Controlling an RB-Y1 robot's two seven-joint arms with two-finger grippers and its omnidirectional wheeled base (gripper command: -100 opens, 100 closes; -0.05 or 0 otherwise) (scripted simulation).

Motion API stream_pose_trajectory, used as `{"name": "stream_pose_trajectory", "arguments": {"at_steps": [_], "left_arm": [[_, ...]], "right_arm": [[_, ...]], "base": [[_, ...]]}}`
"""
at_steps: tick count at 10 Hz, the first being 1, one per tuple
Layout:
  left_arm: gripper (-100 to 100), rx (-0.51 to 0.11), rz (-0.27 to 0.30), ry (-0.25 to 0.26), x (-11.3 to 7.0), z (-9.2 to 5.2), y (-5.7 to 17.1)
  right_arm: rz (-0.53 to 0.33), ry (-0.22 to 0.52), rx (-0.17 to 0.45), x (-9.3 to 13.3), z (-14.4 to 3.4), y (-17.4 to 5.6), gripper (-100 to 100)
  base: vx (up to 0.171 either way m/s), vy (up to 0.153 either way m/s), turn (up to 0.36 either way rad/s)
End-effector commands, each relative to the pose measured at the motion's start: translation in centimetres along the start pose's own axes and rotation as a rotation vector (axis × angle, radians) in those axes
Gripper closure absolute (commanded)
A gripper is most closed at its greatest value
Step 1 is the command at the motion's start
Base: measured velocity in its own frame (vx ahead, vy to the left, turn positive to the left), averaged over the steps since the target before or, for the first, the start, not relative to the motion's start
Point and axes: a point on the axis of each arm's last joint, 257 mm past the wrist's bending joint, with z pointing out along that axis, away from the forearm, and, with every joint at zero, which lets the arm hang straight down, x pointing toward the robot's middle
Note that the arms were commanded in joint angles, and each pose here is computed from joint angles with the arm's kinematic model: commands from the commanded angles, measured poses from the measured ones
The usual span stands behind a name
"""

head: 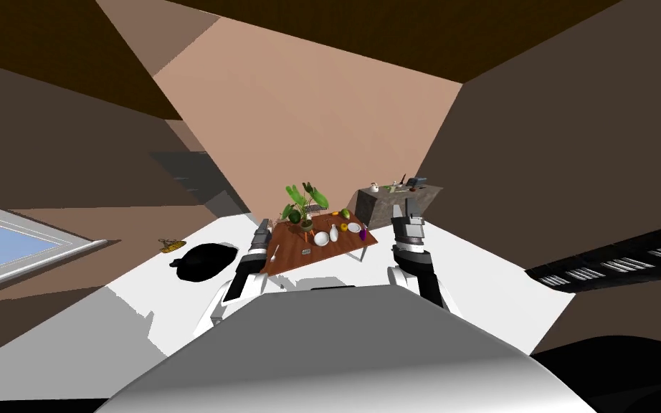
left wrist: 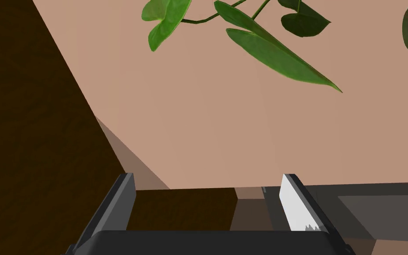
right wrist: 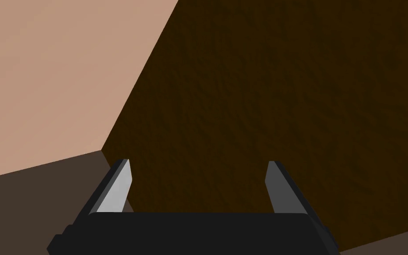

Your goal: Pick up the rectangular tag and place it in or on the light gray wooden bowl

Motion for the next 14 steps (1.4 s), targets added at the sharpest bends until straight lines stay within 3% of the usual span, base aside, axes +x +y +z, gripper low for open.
{"name": "stream_pose_trajectory", "arguments": {"at_steps": [1,2,3,6,9,12,14], "left_arm": [[-100,-0.034,-0.004,-0.006,-0.5,0.2,1.6],[-100,-0.088,-0.011,-0.022,-1.5,0.3,3.7],[-100,-0.096,-0.012,-0.022,-1.5,0.2,4.1],[-100,-0.212,-0.034,-0.064,-3.7,0.0,8.6],[-100,-0.297,-0.051,-0.090,-4.9,-0.8,12.1],[-100,-0.412,-0.091,-0.149,-7.4,-1.8,16.4],[-100,-0.444,-0.092,-0.150,-7.4,-2.6,17.8]], "right_arm": [[0.000,0.000,0.000,0.0,0.0,0.0,0],[0.000,0.000,0.000,0.0,0.0,0.0,0],[0.000,0.000,0.000,0.0,0.0,0.0,0],[0.000,0.000,0.000,0.0,0.0,0.0,0],[0.000,0.000,0.000,0.0,0.0,0.0,0],[0.000,0.000,0.000,0.0,0.0,0.0,0],[0.000,0.000,0.000,0.0,0.0,0.0,0]], "base": [[0.002,0.069,-0.151],[-0.008,0.065,-0.274],[-0.012,0.062,-0.219],[-0.007,0.069,-0.304],[-0.006,0.067,-0.229],[-0.019,0.066,-0.306],[-0.010,0.044,-0.085]]}}
